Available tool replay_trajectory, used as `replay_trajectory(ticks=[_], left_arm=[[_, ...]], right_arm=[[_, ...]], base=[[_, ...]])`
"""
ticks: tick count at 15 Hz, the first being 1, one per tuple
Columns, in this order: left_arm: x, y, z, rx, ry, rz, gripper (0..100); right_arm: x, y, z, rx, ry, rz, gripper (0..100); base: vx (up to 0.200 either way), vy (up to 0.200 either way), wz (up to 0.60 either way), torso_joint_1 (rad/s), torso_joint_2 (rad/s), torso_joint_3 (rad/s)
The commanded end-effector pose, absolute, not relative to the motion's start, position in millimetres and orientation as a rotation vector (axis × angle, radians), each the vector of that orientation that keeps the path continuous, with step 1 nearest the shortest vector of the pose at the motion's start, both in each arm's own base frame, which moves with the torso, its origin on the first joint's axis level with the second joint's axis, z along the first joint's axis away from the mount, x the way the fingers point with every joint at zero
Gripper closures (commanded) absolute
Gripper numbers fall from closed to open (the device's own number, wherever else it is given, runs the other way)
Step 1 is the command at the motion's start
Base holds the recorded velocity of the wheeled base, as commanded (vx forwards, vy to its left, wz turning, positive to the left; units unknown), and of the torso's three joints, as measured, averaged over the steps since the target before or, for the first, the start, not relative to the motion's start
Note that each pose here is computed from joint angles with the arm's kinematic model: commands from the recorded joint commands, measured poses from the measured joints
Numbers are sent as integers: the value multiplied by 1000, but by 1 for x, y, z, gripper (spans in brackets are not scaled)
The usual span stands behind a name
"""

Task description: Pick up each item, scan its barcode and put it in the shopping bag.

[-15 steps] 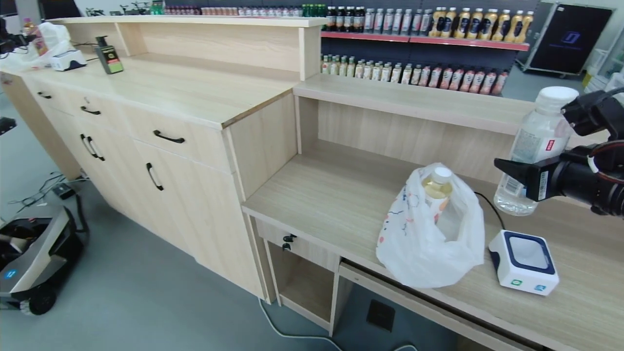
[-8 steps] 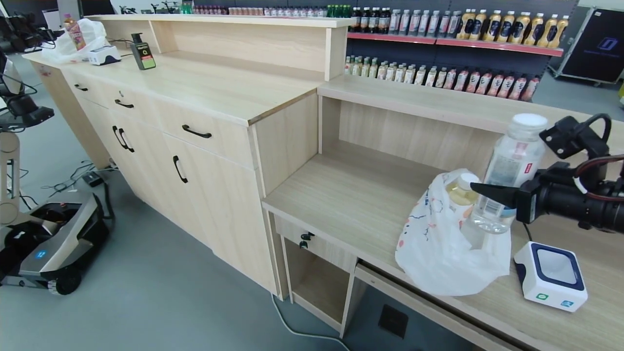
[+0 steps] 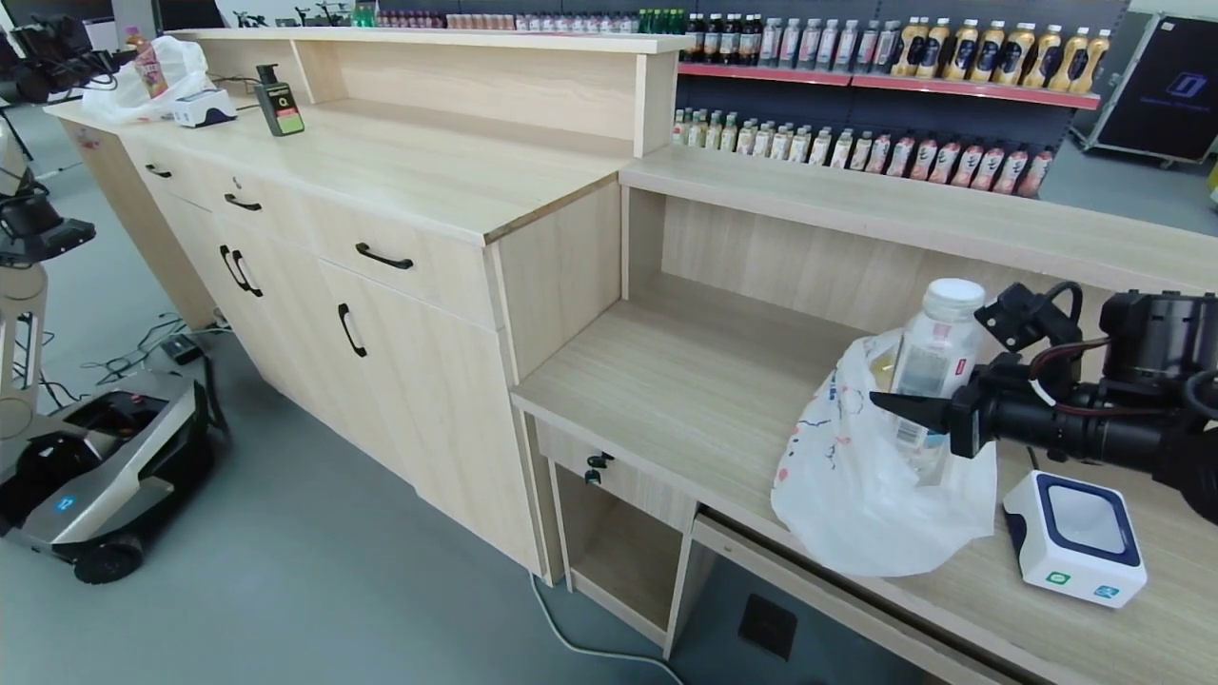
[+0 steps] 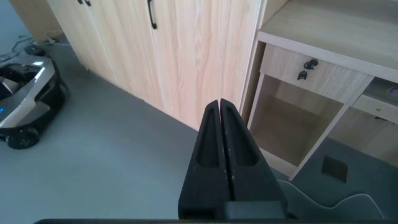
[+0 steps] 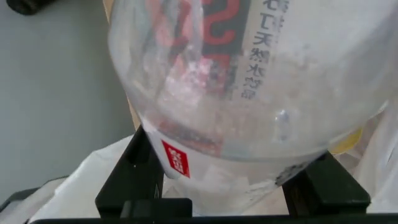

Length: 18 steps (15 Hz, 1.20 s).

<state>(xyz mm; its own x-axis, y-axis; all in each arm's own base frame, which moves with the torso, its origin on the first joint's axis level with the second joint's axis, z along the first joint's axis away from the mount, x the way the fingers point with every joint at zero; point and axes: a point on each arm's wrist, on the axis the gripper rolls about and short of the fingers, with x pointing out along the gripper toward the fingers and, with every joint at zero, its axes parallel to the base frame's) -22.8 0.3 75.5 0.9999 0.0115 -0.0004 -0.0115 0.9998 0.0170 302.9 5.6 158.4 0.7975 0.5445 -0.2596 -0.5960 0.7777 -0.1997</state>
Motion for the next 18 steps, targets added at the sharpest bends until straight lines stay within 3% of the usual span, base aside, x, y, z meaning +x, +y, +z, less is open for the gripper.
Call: replay_trajectory(ticks=[1,5,18], left_arm=[[-23,0,75,17,0,12,100],[-23,0,75,17,0,12,100],[-23,0,75,17,0,12,100]], right_arm=[[317,-3,129,-312,247,652,100],[325,-16,100,-371,239,778,100],[338,-15,73,-379,224,898,100]], base=[[0,0,0,0,0,0],[0,0,0,0,0,0],[0,0,0,0,0,0]])
